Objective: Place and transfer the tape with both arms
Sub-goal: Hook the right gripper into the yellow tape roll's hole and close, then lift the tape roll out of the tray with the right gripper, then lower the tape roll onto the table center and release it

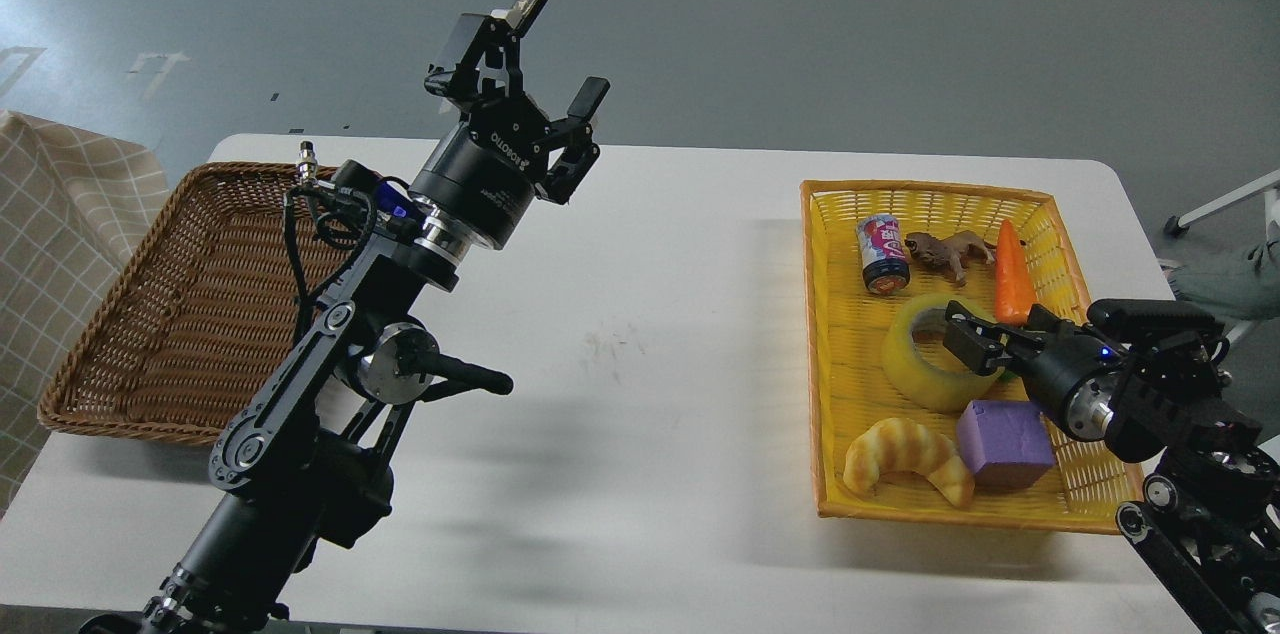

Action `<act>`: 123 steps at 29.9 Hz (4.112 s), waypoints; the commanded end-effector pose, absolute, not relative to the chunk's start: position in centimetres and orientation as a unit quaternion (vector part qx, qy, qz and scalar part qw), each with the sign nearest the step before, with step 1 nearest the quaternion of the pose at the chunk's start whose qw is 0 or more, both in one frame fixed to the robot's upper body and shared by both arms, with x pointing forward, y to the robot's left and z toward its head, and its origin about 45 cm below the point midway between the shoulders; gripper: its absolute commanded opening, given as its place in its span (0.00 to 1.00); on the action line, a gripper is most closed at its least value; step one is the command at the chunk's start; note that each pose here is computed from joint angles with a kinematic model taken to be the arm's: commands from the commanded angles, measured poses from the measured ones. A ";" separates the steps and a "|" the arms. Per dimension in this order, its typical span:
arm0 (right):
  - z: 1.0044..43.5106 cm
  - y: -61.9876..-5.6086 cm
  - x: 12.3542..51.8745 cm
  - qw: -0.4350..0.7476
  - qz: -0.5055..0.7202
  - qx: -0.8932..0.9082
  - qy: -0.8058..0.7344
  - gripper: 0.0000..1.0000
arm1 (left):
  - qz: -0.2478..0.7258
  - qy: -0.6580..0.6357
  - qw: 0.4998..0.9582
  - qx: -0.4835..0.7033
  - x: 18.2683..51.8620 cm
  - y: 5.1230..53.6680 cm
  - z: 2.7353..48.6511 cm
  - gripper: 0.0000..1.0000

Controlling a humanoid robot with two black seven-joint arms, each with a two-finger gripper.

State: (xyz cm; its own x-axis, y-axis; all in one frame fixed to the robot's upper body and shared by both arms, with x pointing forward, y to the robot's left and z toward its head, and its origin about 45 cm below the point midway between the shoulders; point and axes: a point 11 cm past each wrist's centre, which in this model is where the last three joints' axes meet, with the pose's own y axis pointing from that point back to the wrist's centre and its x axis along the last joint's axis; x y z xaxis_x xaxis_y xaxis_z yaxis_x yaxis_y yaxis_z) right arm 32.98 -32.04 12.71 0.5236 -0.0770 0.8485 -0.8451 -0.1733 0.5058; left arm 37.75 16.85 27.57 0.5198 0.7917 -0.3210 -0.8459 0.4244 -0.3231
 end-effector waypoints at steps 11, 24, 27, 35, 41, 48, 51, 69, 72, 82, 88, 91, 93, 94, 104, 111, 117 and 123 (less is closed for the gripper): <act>11.6 -32.5 32.4 0.563 0.339 0.683 -0.319 0.75 | 0.490 0.062 0.841 -0.222 37.7 17.0 27.2 0.98; 11.1 -32.4 32.0 0.567 0.333 0.687 -0.309 0.43 | 0.490 0.062 0.841 -0.221 37.6 17.0 27.1 0.98; 11.0 -32.2 31.9 0.566 0.332 0.689 -0.308 0.40 | 0.490 0.062 0.841 -0.222 37.7 17.0 27.2 0.98; 11.3 -32.2 32.1 0.567 0.331 0.690 -0.303 0.25 | 0.490 0.062 0.841 -0.221 37.6 17.0 27.1 0.98; 11.7 -32.1 32.2 0.566 0.334 0.691 -0.302 0.19 | 0.490 0.062 0.841 -0.221 37.6 17.0 27.1 0.98; 14.3 -32.4 32.5 0.564 0.362 0.683 -0.289 0.15 | 0.490 0.062 0.841 -0.221 37.6 17.0 27.1 0.98; 15.6 -32.5 32.6 0.563 0.375 0.679 -0.285 0.14 | 0.490 0.062 0.841 -0.221 37.6 17.0 27.1 0.98; 28.1 -21.3 40.0 0.433 0.462 0.716 -0.293 0.12 | 0.491 0.063 0.841 -0.220 37.6 17.0 27.0 0.98; 28.3 -17.4 40.2 0.412 0.478 0.729 -0.267 0.12 | 0.491 0.062 0.840 -0.222 37.7 17.0 27.2 0.98; 22.9 -7.7 36.8 0.388 0.460 0.780 -0.173 0.11 | 0.492 0.062 0.840 -0.220 37.7 17.0 27.1 0.98; 19.6 -4.2 34.7 0.388 0.434 0.802 -0.135 0.08 | 0.491 0.063 0.841 -0.219 37.7 16.9 27.1 0.98; 18.4 -4.1 34.6 0.400 0.424 0.802 -0.129 0.08 | 0.491 0.062 0.841 -0.220 37.7 16.9 27.2 0.98; 17.2 -4.5 34.6 0.415 0.415 0.800 -0.122 0.08 | 0.490 0.061 0.841 -0.219 37.7 16.9 27.2 0.98; 16.9 -4.6 34.6 0.419 0.414 0.799 -0.119 0.07 | 0.490 0.060 0.841 -0.220 37.7 16.9 27.3 0.98; 15.1 -5.3 34.8 0.448 0.407 0.790 -0.104 0.07 | 0.486 0.056 0.842 -0.226 37.6 16.7 27.9 0.98; 14.8 -5.8 35.4 0.461 0.404 0.783 -0.107 0.06 | 0.484 0.055 0.843 -0.227 37.4 16.6 28.1 0.98; 14.3 -5.6 34.9 0.465 0.406 0.781 -0.097 0.06 | 0.482 0.052 0.844 -0.230 37.2 16.6 28.3 0.98; 14.0 -5.7 34.6 0.466 0.402 0.782 -0.097 0.06 | 0.482 0.052 0.844 -0.230 37.2 16.6 28.3 0.98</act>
